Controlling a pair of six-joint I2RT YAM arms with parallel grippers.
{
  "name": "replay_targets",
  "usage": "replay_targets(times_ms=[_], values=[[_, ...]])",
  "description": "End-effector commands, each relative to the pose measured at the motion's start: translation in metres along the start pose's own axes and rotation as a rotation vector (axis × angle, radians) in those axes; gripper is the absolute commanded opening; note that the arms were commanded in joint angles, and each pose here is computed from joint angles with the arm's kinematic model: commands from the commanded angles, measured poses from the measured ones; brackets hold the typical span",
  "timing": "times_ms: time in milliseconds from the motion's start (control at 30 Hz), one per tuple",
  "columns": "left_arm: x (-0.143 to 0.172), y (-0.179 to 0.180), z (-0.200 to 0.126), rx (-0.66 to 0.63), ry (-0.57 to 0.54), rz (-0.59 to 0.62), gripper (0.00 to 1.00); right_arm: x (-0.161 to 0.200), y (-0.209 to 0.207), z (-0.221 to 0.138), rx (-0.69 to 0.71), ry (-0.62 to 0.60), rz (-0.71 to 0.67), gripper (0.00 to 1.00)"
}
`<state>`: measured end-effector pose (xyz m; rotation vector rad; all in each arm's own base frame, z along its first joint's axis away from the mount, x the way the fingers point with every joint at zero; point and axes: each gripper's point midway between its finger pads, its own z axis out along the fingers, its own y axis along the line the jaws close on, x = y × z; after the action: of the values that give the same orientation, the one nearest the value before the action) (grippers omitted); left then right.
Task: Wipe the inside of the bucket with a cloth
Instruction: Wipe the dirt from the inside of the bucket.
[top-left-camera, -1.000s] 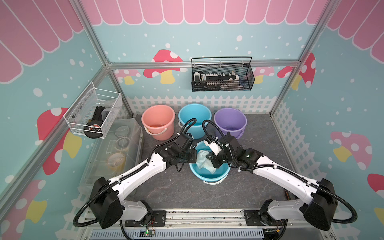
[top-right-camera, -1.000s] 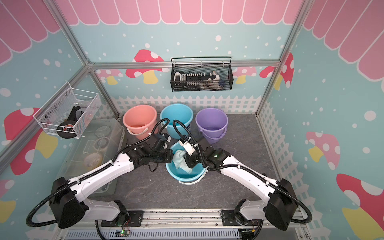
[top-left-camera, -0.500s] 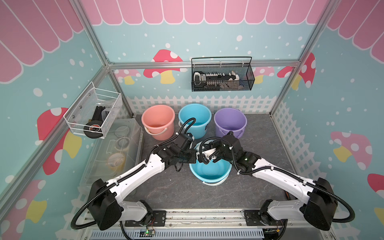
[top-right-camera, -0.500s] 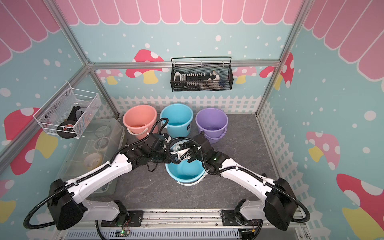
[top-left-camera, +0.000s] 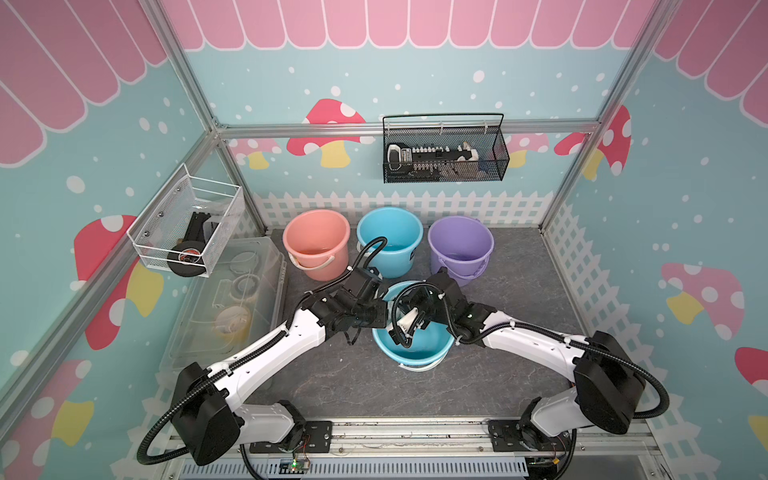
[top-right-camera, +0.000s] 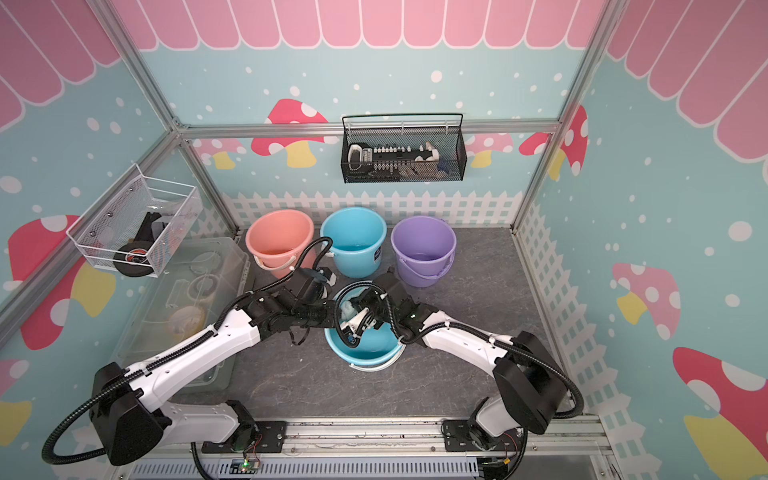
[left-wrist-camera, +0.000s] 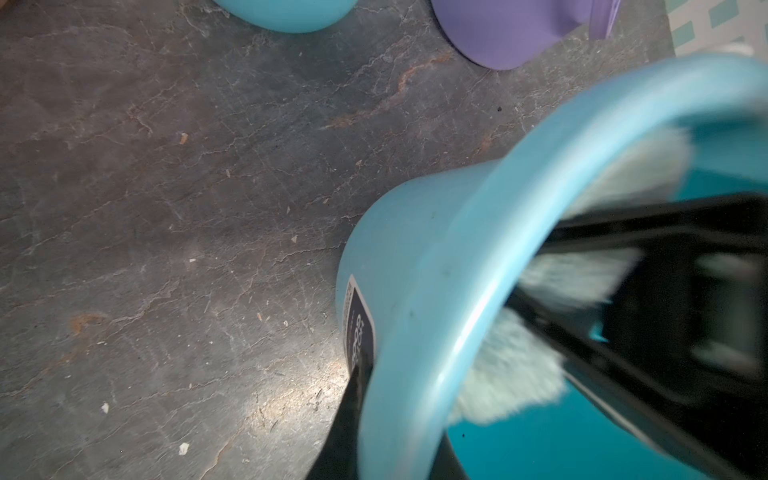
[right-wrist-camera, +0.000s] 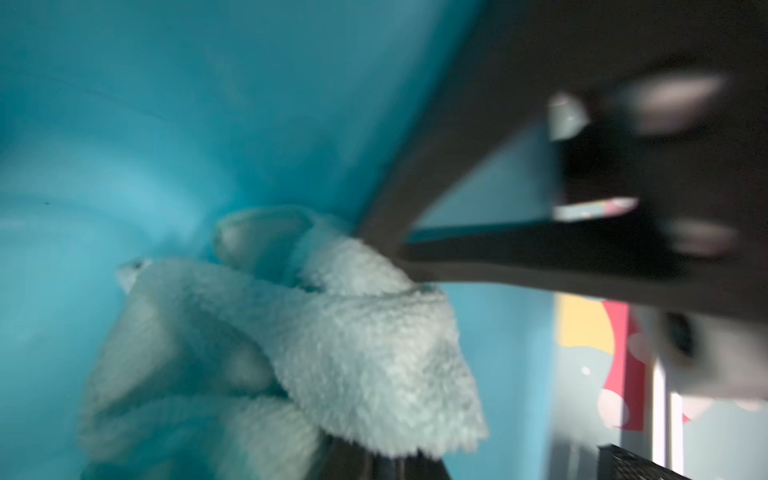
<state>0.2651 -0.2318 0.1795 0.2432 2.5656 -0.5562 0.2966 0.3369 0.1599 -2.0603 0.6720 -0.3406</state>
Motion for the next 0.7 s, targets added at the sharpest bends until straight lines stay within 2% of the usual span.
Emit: replay_targets(times_ms=[0,200,400,533,667], values=[[-0.011,-0.036,-0.023,0.151,-0.056,0.062,0.00,0.006,0.043,0.013,-0.134,0.004,-0.023,0.00],[-0.014,-0.036,-0.030,0.150,-0.077,0.070,0.00,-0.004,0.085,0.015,-0.332,-0.078,0.040,0.00],[-0.015,-0.033,-0.030,0.135,-0.088,0.075,0.00,-0.031,0.099,-0.012,-0.546,-0.237,0.175,0.00],[-0.014,-0.032,-0.025,0.128,-0.076,0.075,0.00,-0.055,0.079,-0.039,-0.582,-0.378,0.281,0.00],[-0.014,-0.032,-0.022,0.123,-0.067,0.073,0.00,-0.054,0.058,-0.053,-0.540,-0.374,0.274,0.00]])
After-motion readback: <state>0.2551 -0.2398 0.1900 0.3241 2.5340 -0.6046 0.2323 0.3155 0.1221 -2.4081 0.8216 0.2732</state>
